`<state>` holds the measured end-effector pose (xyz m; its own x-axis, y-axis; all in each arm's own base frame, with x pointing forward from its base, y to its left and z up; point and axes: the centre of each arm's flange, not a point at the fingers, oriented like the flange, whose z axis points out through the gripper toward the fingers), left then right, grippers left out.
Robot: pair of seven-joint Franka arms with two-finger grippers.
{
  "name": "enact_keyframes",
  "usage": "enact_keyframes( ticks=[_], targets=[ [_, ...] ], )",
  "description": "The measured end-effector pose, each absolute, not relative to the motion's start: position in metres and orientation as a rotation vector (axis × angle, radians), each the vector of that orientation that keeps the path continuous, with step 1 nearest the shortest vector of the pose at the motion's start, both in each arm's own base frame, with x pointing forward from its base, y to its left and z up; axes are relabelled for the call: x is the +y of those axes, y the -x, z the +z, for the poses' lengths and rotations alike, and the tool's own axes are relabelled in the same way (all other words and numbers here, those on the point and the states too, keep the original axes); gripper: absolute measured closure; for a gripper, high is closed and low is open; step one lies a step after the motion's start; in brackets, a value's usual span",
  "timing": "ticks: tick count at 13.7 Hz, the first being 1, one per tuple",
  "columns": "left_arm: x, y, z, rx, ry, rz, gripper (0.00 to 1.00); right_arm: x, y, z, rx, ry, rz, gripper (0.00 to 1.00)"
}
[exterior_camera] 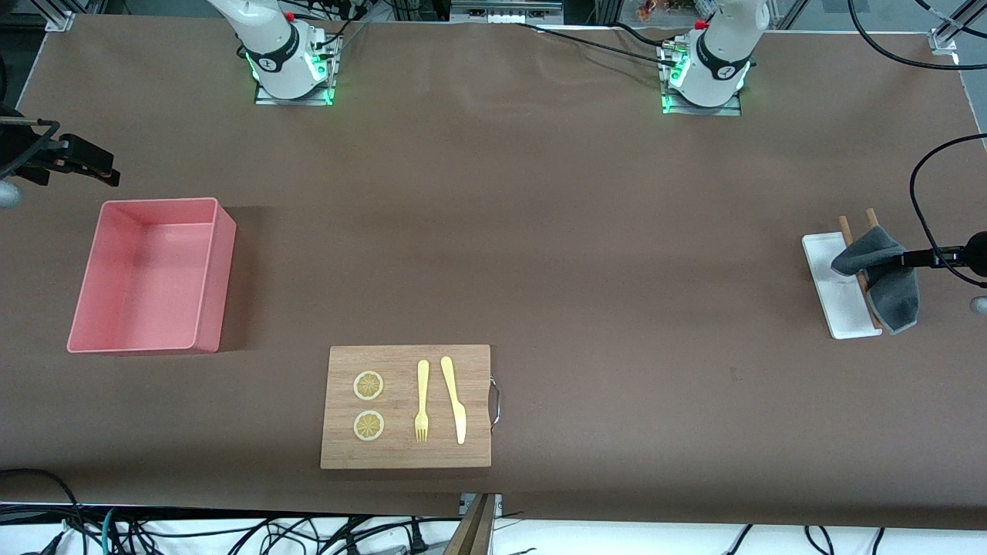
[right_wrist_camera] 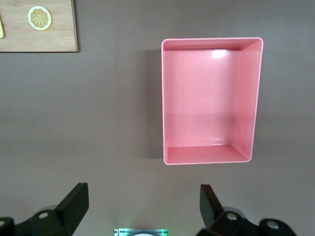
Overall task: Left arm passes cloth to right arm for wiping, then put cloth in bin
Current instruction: 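Grasp the grey cloth on the white tray with the left gripper and lift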
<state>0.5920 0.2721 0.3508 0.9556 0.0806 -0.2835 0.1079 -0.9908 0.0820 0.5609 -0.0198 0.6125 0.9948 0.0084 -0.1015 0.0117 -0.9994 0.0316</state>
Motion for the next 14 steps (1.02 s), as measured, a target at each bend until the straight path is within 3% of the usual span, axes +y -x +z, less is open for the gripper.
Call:
enact_keyframes(
  ticks=[3,4,5,8,14],
  targets=[
    [0.273,-0.593,0.339,0.145,-3.004,-0.445,0.56,-0.020,-0.561,0.612,0.016,-3.107,-0.158,0.00],
    [0.272,-0.593,0.338,0.142,-3.004,-0.446,0.56,-0.019,-0.561,0.612,0.016,-3.109,-0.158,0.00],
    [0.272,-0.594,0.339,0.137,-3.005,-0.442,0.62,-0.019,-0.561,0.612,0.016,-3.110,-0.158,0.00],
    [0.268,-0.598,0.342,0.059,-3.003,-0.429,0.98,-0.019,-0.561,0.612,0.017,-3.111,-0.158,0.00],
    [0.214,-0.616,0.423,-0.128,-2.942,-0.571,0.97,-0.018,-0.561,0.612,0.018,-3.111,-0.158,0.00]
  ],
)
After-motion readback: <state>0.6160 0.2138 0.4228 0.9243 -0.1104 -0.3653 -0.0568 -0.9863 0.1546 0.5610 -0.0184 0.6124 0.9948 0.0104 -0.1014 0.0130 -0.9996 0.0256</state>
